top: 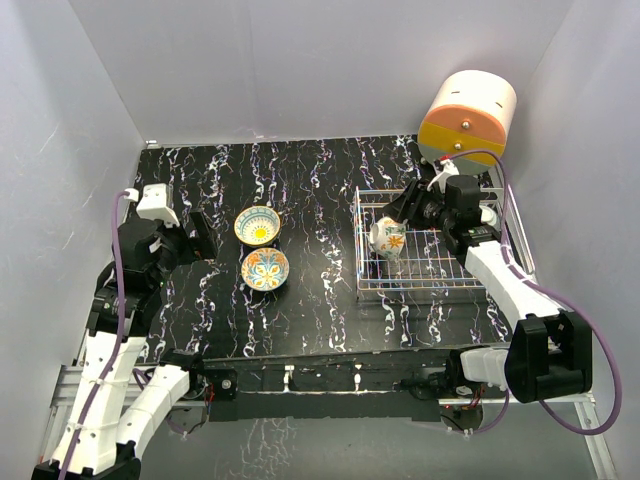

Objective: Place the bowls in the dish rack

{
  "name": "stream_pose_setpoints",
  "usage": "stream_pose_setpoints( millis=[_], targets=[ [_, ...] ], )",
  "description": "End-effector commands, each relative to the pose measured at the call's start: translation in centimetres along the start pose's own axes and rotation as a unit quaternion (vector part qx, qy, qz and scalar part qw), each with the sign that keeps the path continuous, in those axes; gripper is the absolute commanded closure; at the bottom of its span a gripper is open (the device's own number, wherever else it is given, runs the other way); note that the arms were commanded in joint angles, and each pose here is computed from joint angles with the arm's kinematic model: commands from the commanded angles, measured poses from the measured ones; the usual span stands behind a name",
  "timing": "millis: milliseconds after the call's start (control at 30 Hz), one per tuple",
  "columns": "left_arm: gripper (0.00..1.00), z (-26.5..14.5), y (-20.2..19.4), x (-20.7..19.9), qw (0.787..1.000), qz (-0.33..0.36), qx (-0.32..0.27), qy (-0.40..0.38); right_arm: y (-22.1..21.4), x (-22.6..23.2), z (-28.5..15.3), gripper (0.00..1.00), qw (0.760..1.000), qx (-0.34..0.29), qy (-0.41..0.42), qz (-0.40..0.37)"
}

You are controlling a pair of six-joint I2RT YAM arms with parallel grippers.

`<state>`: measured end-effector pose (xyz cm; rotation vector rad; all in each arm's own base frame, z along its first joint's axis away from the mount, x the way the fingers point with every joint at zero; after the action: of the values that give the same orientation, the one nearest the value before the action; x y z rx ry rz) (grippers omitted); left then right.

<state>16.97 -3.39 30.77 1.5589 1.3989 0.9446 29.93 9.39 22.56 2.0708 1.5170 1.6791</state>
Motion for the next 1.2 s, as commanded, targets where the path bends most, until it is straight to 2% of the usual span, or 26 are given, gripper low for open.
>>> stream_pose_setpoints(
  millis=[0, 533, 733, 933, 1167],
  targets=[
    [0.03, 0.0, -0.1, -0.2, 1.000, -0.001, -0.002, -0.006, 1.9, 1.4, -0.1, 0.46, 0.999, -0.037, 0.015, -0.031],
    [0.03, -0.3, -0.5, 0.0, 1.000, 0.000, -0.002, -0.001, -0.1, -1.9, 0.0, 0.46, 0.996, -0.024, -0.082, -0.003],
    [0.03, -0.2, -0.8, 0.0, 1.000, 0.000, 0.002, 0.000, -0.6, -3.0, -0.5, 0.46, 0.992, -0.023, -0.122, -0.012],
    [0.03, -0.1, -0.9, -0.1, 1.000, -0.001, 0.001, -0.002, -0.5, -2.9, -0.9, 0.45, 0.991, -0.031, -0.125, -0.020],
    [0.03, -0.1, -0.8, -0.1, 1.000, -0.001, -0.002, -0.004, 0.6, -2.6, -1.6, 0.40, 0.987, -0.034, -0.151, -0.045]
  ],
)
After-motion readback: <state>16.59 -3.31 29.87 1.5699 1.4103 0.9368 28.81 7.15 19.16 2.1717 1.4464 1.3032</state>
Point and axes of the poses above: each gripper's point midway between its finger pads, its own z axis out along the fingers, its own x axis along the line the jaws close on, y = z × x, the point moved 8 cm from there along -z, back along the fingers, and after that the axes turned 11 degrees about z, right-handed, at the moved point
